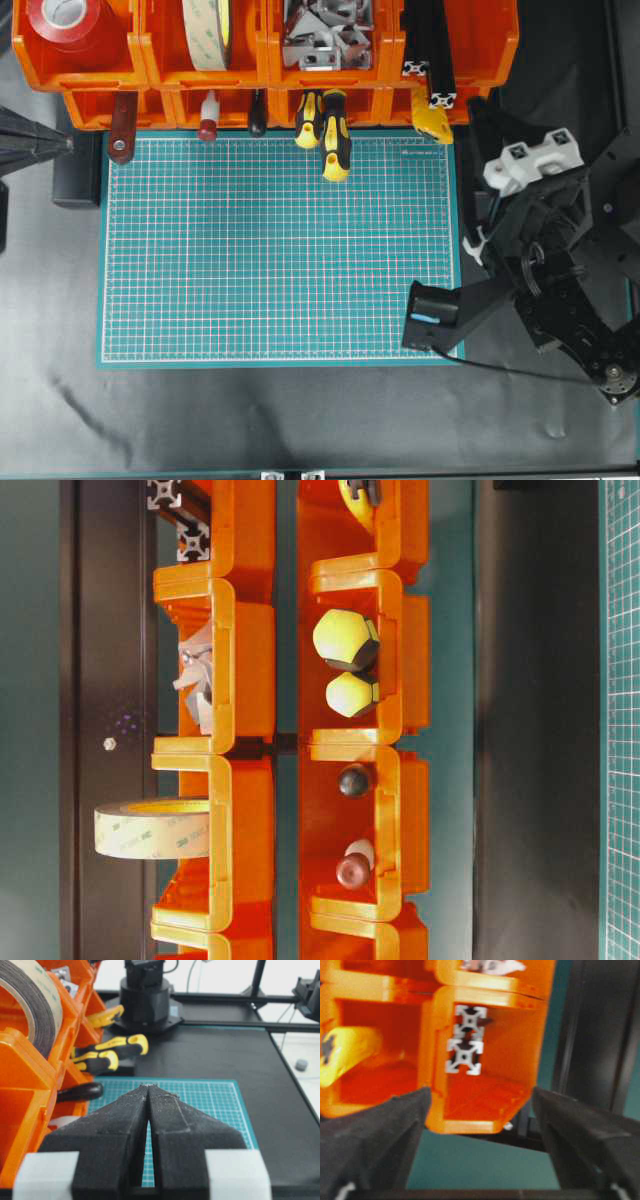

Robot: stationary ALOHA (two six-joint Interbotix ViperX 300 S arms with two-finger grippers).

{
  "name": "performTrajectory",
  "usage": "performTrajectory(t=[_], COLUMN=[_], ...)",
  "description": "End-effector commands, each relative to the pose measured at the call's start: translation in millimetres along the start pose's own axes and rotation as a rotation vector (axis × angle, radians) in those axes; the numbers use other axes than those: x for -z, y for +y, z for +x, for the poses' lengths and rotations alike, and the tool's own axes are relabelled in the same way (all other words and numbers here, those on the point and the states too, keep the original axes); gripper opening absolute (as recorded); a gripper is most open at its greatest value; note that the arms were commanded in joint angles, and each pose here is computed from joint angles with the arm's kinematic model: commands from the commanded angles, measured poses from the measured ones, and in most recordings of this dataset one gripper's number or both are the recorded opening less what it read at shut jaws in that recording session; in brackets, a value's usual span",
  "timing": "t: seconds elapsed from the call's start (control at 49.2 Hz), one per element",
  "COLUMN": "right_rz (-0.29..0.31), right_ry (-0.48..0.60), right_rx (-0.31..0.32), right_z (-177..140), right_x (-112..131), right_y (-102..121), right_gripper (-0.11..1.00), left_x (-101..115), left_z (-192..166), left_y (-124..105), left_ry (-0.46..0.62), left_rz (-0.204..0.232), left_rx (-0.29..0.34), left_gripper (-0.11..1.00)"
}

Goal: Pick frame from container rack with right arm.
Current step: 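Move the open right gripper to the black extrusion at the rack's right end, then close the right gripper around the end of the black aluminium extrusion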

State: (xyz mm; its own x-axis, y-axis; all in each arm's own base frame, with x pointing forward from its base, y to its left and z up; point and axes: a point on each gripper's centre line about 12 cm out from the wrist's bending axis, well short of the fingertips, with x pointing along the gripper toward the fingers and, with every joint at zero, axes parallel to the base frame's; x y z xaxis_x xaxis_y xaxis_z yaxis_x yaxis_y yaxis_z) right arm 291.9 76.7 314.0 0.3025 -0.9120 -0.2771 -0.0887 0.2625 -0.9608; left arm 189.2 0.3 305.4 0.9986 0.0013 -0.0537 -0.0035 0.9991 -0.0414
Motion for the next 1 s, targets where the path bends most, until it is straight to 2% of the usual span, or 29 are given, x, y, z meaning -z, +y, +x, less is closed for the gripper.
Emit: performTrajectory(t=[0.0, 0.142, 0.488, 0.976], right_rz=[0.072, 0.109, 0.097, 0.098], right_ry=[-0.002, 0.001, -0.014, 0.022], right_rx=[0.053, 0.06, 0.032, 0.031], right_z=[4.8, 18.5, 41.7, 57.6], right_x=[4.3, 5.2, -5.3, -3.7], right_y=[-8.2, 0.8, 8.8, 8.3], right_gripper=[0.82, 0.82, 0.82, 0.81], left_x=[-10.0, -10.0, -12.1, -11.6], left_z=[1.7, 1.7, 0.2, 0.8], left_y=[-0.5, -0.5, 1.2, 1.2], left_ry=[-0.028, -0.028, -0.037, -0.034], left_rz=[-0.008, -0.011, -0.011, -0.013], left_rx=[0.002, 0.002, -0.007, -0.007], left_gripper=[0.0, 0.0, 0.0, 0.0])
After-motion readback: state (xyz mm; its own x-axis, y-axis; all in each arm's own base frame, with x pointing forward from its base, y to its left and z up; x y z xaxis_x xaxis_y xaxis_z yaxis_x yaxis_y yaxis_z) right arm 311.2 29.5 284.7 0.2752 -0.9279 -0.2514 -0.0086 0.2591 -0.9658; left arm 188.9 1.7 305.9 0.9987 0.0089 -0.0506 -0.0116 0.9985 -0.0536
